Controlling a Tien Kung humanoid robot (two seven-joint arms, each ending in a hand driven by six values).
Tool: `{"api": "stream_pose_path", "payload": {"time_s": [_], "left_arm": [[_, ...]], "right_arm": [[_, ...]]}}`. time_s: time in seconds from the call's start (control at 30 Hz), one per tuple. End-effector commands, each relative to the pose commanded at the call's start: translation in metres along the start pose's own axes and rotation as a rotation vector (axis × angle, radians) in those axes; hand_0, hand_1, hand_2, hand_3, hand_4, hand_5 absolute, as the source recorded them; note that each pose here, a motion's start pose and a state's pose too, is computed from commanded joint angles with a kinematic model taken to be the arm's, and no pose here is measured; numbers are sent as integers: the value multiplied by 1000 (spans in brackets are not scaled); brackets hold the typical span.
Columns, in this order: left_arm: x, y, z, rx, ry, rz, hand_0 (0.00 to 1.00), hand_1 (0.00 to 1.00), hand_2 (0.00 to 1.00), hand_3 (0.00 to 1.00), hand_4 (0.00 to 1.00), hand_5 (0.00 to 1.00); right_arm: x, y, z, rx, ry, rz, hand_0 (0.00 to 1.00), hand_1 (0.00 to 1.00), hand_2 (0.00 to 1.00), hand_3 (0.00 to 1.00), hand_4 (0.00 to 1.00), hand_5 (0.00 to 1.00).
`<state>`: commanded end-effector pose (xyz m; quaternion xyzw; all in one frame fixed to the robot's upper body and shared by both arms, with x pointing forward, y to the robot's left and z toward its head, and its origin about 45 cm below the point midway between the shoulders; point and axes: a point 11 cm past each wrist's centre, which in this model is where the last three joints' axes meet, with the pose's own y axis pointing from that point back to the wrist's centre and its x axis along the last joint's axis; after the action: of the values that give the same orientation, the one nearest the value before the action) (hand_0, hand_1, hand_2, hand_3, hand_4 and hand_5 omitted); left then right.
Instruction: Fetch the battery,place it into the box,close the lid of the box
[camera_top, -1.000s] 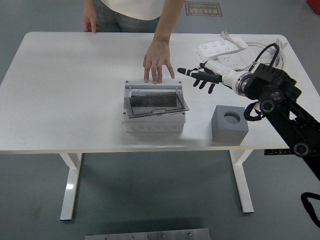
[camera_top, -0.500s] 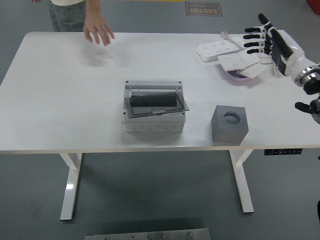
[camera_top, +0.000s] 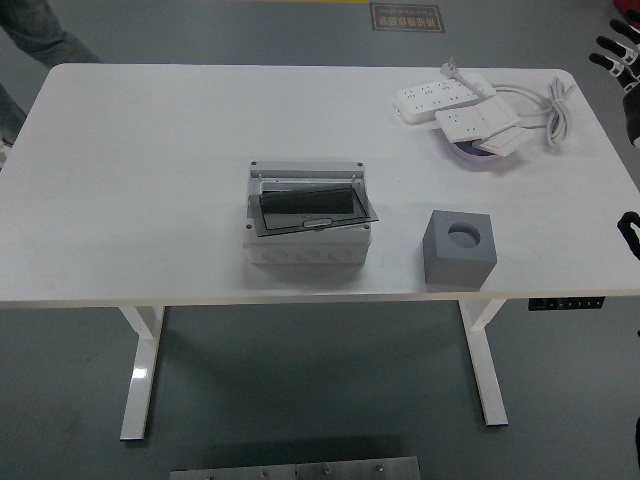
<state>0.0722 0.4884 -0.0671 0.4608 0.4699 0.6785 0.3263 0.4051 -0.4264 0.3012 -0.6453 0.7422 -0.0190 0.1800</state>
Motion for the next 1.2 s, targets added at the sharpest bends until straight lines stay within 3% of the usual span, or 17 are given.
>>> {"api": "stream_pose_path", "payload": {"time_s": [0.37, 0.4, 0.57, 0.6, 0.77, 0.8, 0.97, 1.0, 1.17, 1.2], "left_arm": [[-1, -1, -4, 7, 2, -4, 638, 710, 567, 556, 662, 34], [-1, -1, -4, 8, 2, -4, 637, 711, 566, 556, 661, 35], [0, -1, -5, 12, 3, -4, 637, 711, 566, 556, 661, 35], [1, -1, -6, 14, 4, -3, 638, 710, 566, 560, 647, 41], [2, -1, -9, 21, 11, -3, 638, 710, 566, 560, 647, 41], [2, -1, -9, 21, 12, -3, 638, 710, 567, 565, 626, 53], [2, -1, -8, 17, 18, -7, 638, 710, 567, 565, 626, 53], [1, -1, -8, 16, 19, -8, 639, 709, 567, 568, 607, 65], [1, -1, -7, 14, 23, -8, 639, 709, 567, 568, 607, 65], [1, -1, -7, 14, 24, -8, 642, 708, 566, 567, 608, 64]], "right_arm": [[-9, 6, 11, -30, 75, -29, 690, 688, 689, 701, 998, 998], [-10, 6, 12, -35, 86, -38, 776, 729, 725, 766, 998, 998], [-16, 9, 13, -57, 134, -76, 776, 729, 725, 766, 998, 998], [-16, 10, 14, -62, 146, -82, 767, 708, 693, 762, 998, 800], [-18, 12, 15, -76, 220, -105, 767, 708, 693, 762, 998, 800], [-18, 12, 15, -78, 230, -107, 838, 808, 798, 857, 981, 568], [-20, 12, 14, -84, 276, -123, 838, 808, 798, 857, 981, 568], [-20, 12, 13, -84, 281, -125, 895, 867, 861, 935, 907, 329], [-19, 11, 10, -87, 294, -123, 895, 867, 861, 935, 907, 329], [-18, 11, 10, -90, 294, -121, 893, 879, 879, 974, 732, 76]]}}
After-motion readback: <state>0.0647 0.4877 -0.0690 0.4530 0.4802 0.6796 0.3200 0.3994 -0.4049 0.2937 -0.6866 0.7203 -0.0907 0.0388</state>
